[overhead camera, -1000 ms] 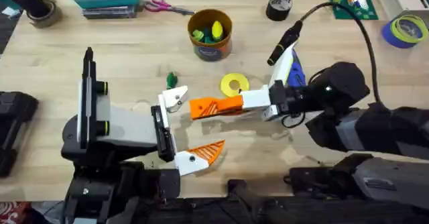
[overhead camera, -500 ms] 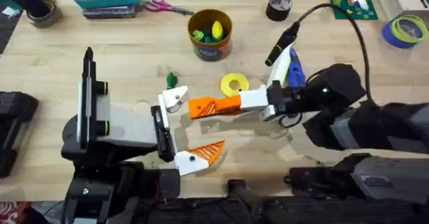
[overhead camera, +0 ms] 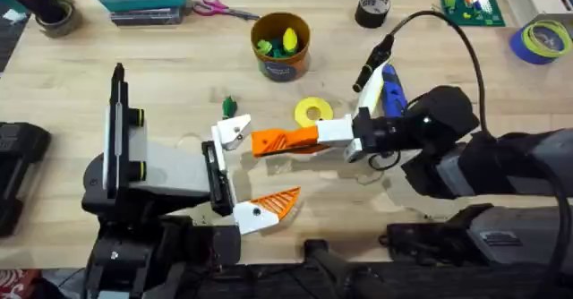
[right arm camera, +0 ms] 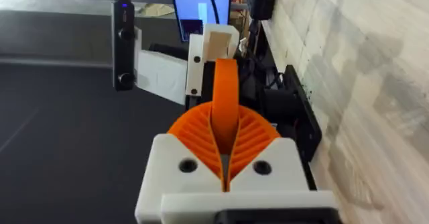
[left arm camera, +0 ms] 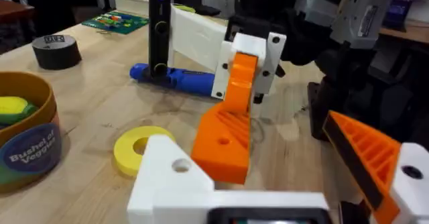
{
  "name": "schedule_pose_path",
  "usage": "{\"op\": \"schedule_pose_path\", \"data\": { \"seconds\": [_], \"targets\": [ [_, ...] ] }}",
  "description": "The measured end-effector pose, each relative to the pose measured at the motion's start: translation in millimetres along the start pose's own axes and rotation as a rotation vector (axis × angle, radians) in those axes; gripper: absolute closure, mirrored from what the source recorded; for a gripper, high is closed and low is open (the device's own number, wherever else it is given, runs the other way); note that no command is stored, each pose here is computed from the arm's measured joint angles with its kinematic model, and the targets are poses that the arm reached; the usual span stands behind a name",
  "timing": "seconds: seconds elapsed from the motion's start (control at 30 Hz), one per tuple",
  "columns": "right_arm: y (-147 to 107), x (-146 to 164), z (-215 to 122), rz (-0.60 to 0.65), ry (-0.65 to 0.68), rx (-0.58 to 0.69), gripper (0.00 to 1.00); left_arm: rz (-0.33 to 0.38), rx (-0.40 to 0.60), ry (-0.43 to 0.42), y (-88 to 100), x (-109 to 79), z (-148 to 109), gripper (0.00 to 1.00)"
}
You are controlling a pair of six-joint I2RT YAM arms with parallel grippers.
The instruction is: Pick up the gripper from the table and insert it into the empty holder that is missing its gripper. Then pick up a screw, insert it into the mounting hole, and use the screwdriver to tighten it. Finally, clean up the table by picking up the vegetable and placing it into the bucket.
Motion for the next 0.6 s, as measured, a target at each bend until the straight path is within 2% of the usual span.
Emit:
{"op": "schedule_pose_path", "data": {
  "seconds": [0.6],
  "targets": [
    [-1.4,3.7,4.5,-0.012,0.015,0.006,0.992,0.000,0.000,0.000,0.0,0.0,0.0,0.015]
  ]
}}
Point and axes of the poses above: each hand's point on the last joint's axis, 136 mm out from that joint toward the fingers, its own z axis out along the fingers, its own x axis along the line the jaws close on, y = z × x, the point moved 9 cm from there along -z, back along the fingers, and after that the axes turned 7 degrees about -z, right-handed, at the moved point
